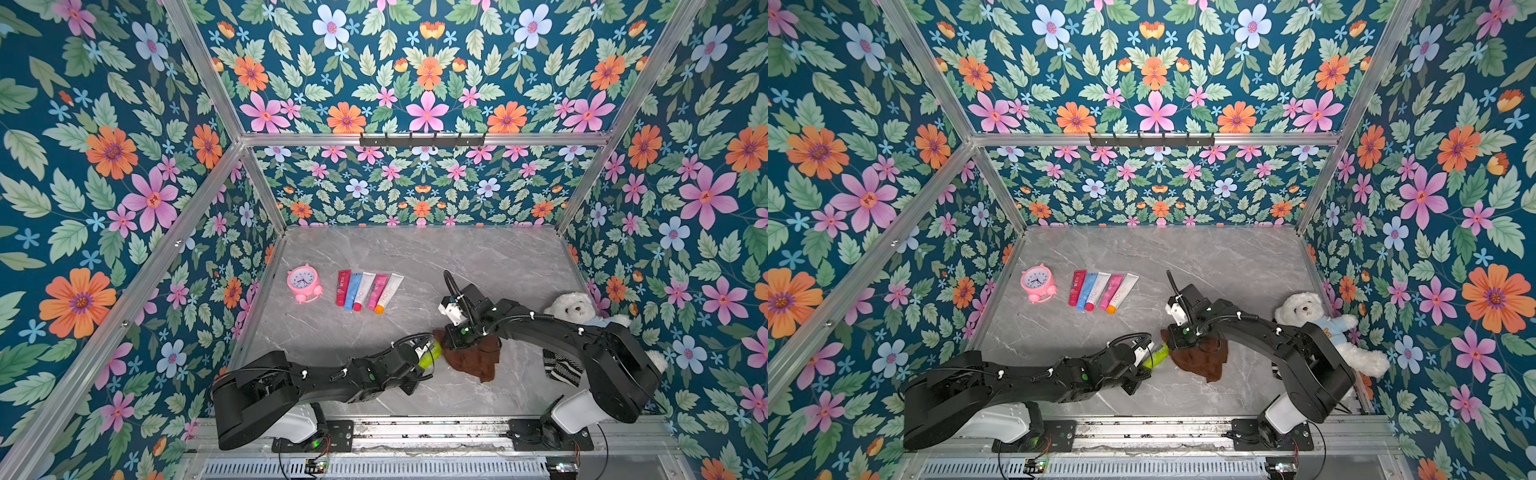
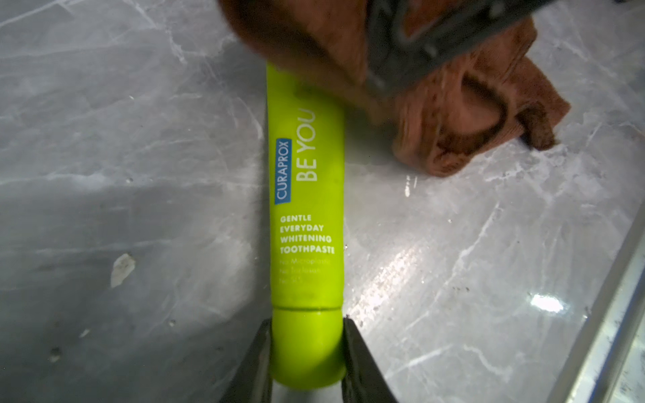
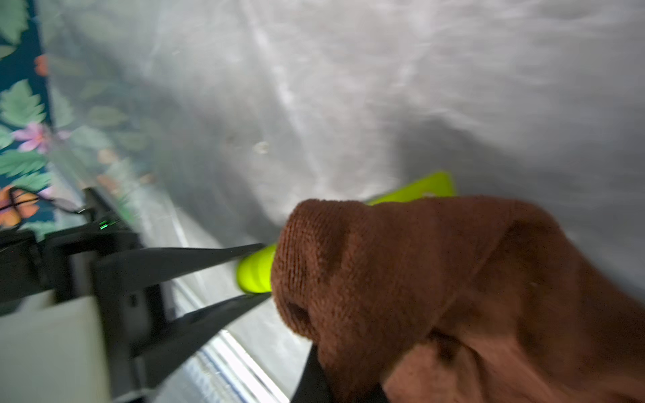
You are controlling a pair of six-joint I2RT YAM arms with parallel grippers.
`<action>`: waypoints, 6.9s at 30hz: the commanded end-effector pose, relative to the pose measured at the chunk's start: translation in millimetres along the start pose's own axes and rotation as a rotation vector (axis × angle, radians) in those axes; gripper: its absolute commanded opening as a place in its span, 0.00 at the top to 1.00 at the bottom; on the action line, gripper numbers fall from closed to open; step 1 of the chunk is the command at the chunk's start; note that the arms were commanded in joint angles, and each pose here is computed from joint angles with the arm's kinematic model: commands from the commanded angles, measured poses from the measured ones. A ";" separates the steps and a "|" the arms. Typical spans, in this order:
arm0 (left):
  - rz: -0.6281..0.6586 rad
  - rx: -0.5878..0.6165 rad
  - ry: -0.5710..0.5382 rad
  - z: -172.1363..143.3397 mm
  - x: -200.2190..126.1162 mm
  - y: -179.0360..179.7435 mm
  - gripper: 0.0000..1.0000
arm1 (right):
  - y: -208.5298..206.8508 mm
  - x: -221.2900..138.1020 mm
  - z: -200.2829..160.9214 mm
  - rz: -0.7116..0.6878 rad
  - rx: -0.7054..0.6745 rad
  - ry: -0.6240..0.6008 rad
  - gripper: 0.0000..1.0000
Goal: Wipe the surface of the toothpaste tube
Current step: Wipe the dirt from the toothpaste tube, then place the toothpaste at the center of the board, then place the cleaning item at the center of the board, then reset both arms
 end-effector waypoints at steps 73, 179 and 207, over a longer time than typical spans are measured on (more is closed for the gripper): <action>-0.004 -0.011 -0.010 2.1 0.2 -1.4 1.00 | -64.2 -26.8 9.4 -0.105 0.126 -0.034 1.00; 0.285 -0.328 -0.302 159.7 -50.2 96.9 0.34 | -3.5 -76.8 -85.7 -0.234 0.158 -0.231 0.64; 0.848 -0.387 -0.677 101.8 -86.3 288.7 0.10 | -195.1 -126.9 -21.8 -0.992 0.082 -0.822 0.01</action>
Point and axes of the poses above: each gripper's point midway between its finger pads, its own x axis out along the fingers, its own y axis along the line the jaws close on, z = x × y, the point moved 10 cm from there along -x, back along the fingers, and after that the axes turned 11 degrees about -x, right-handed, at the moved point
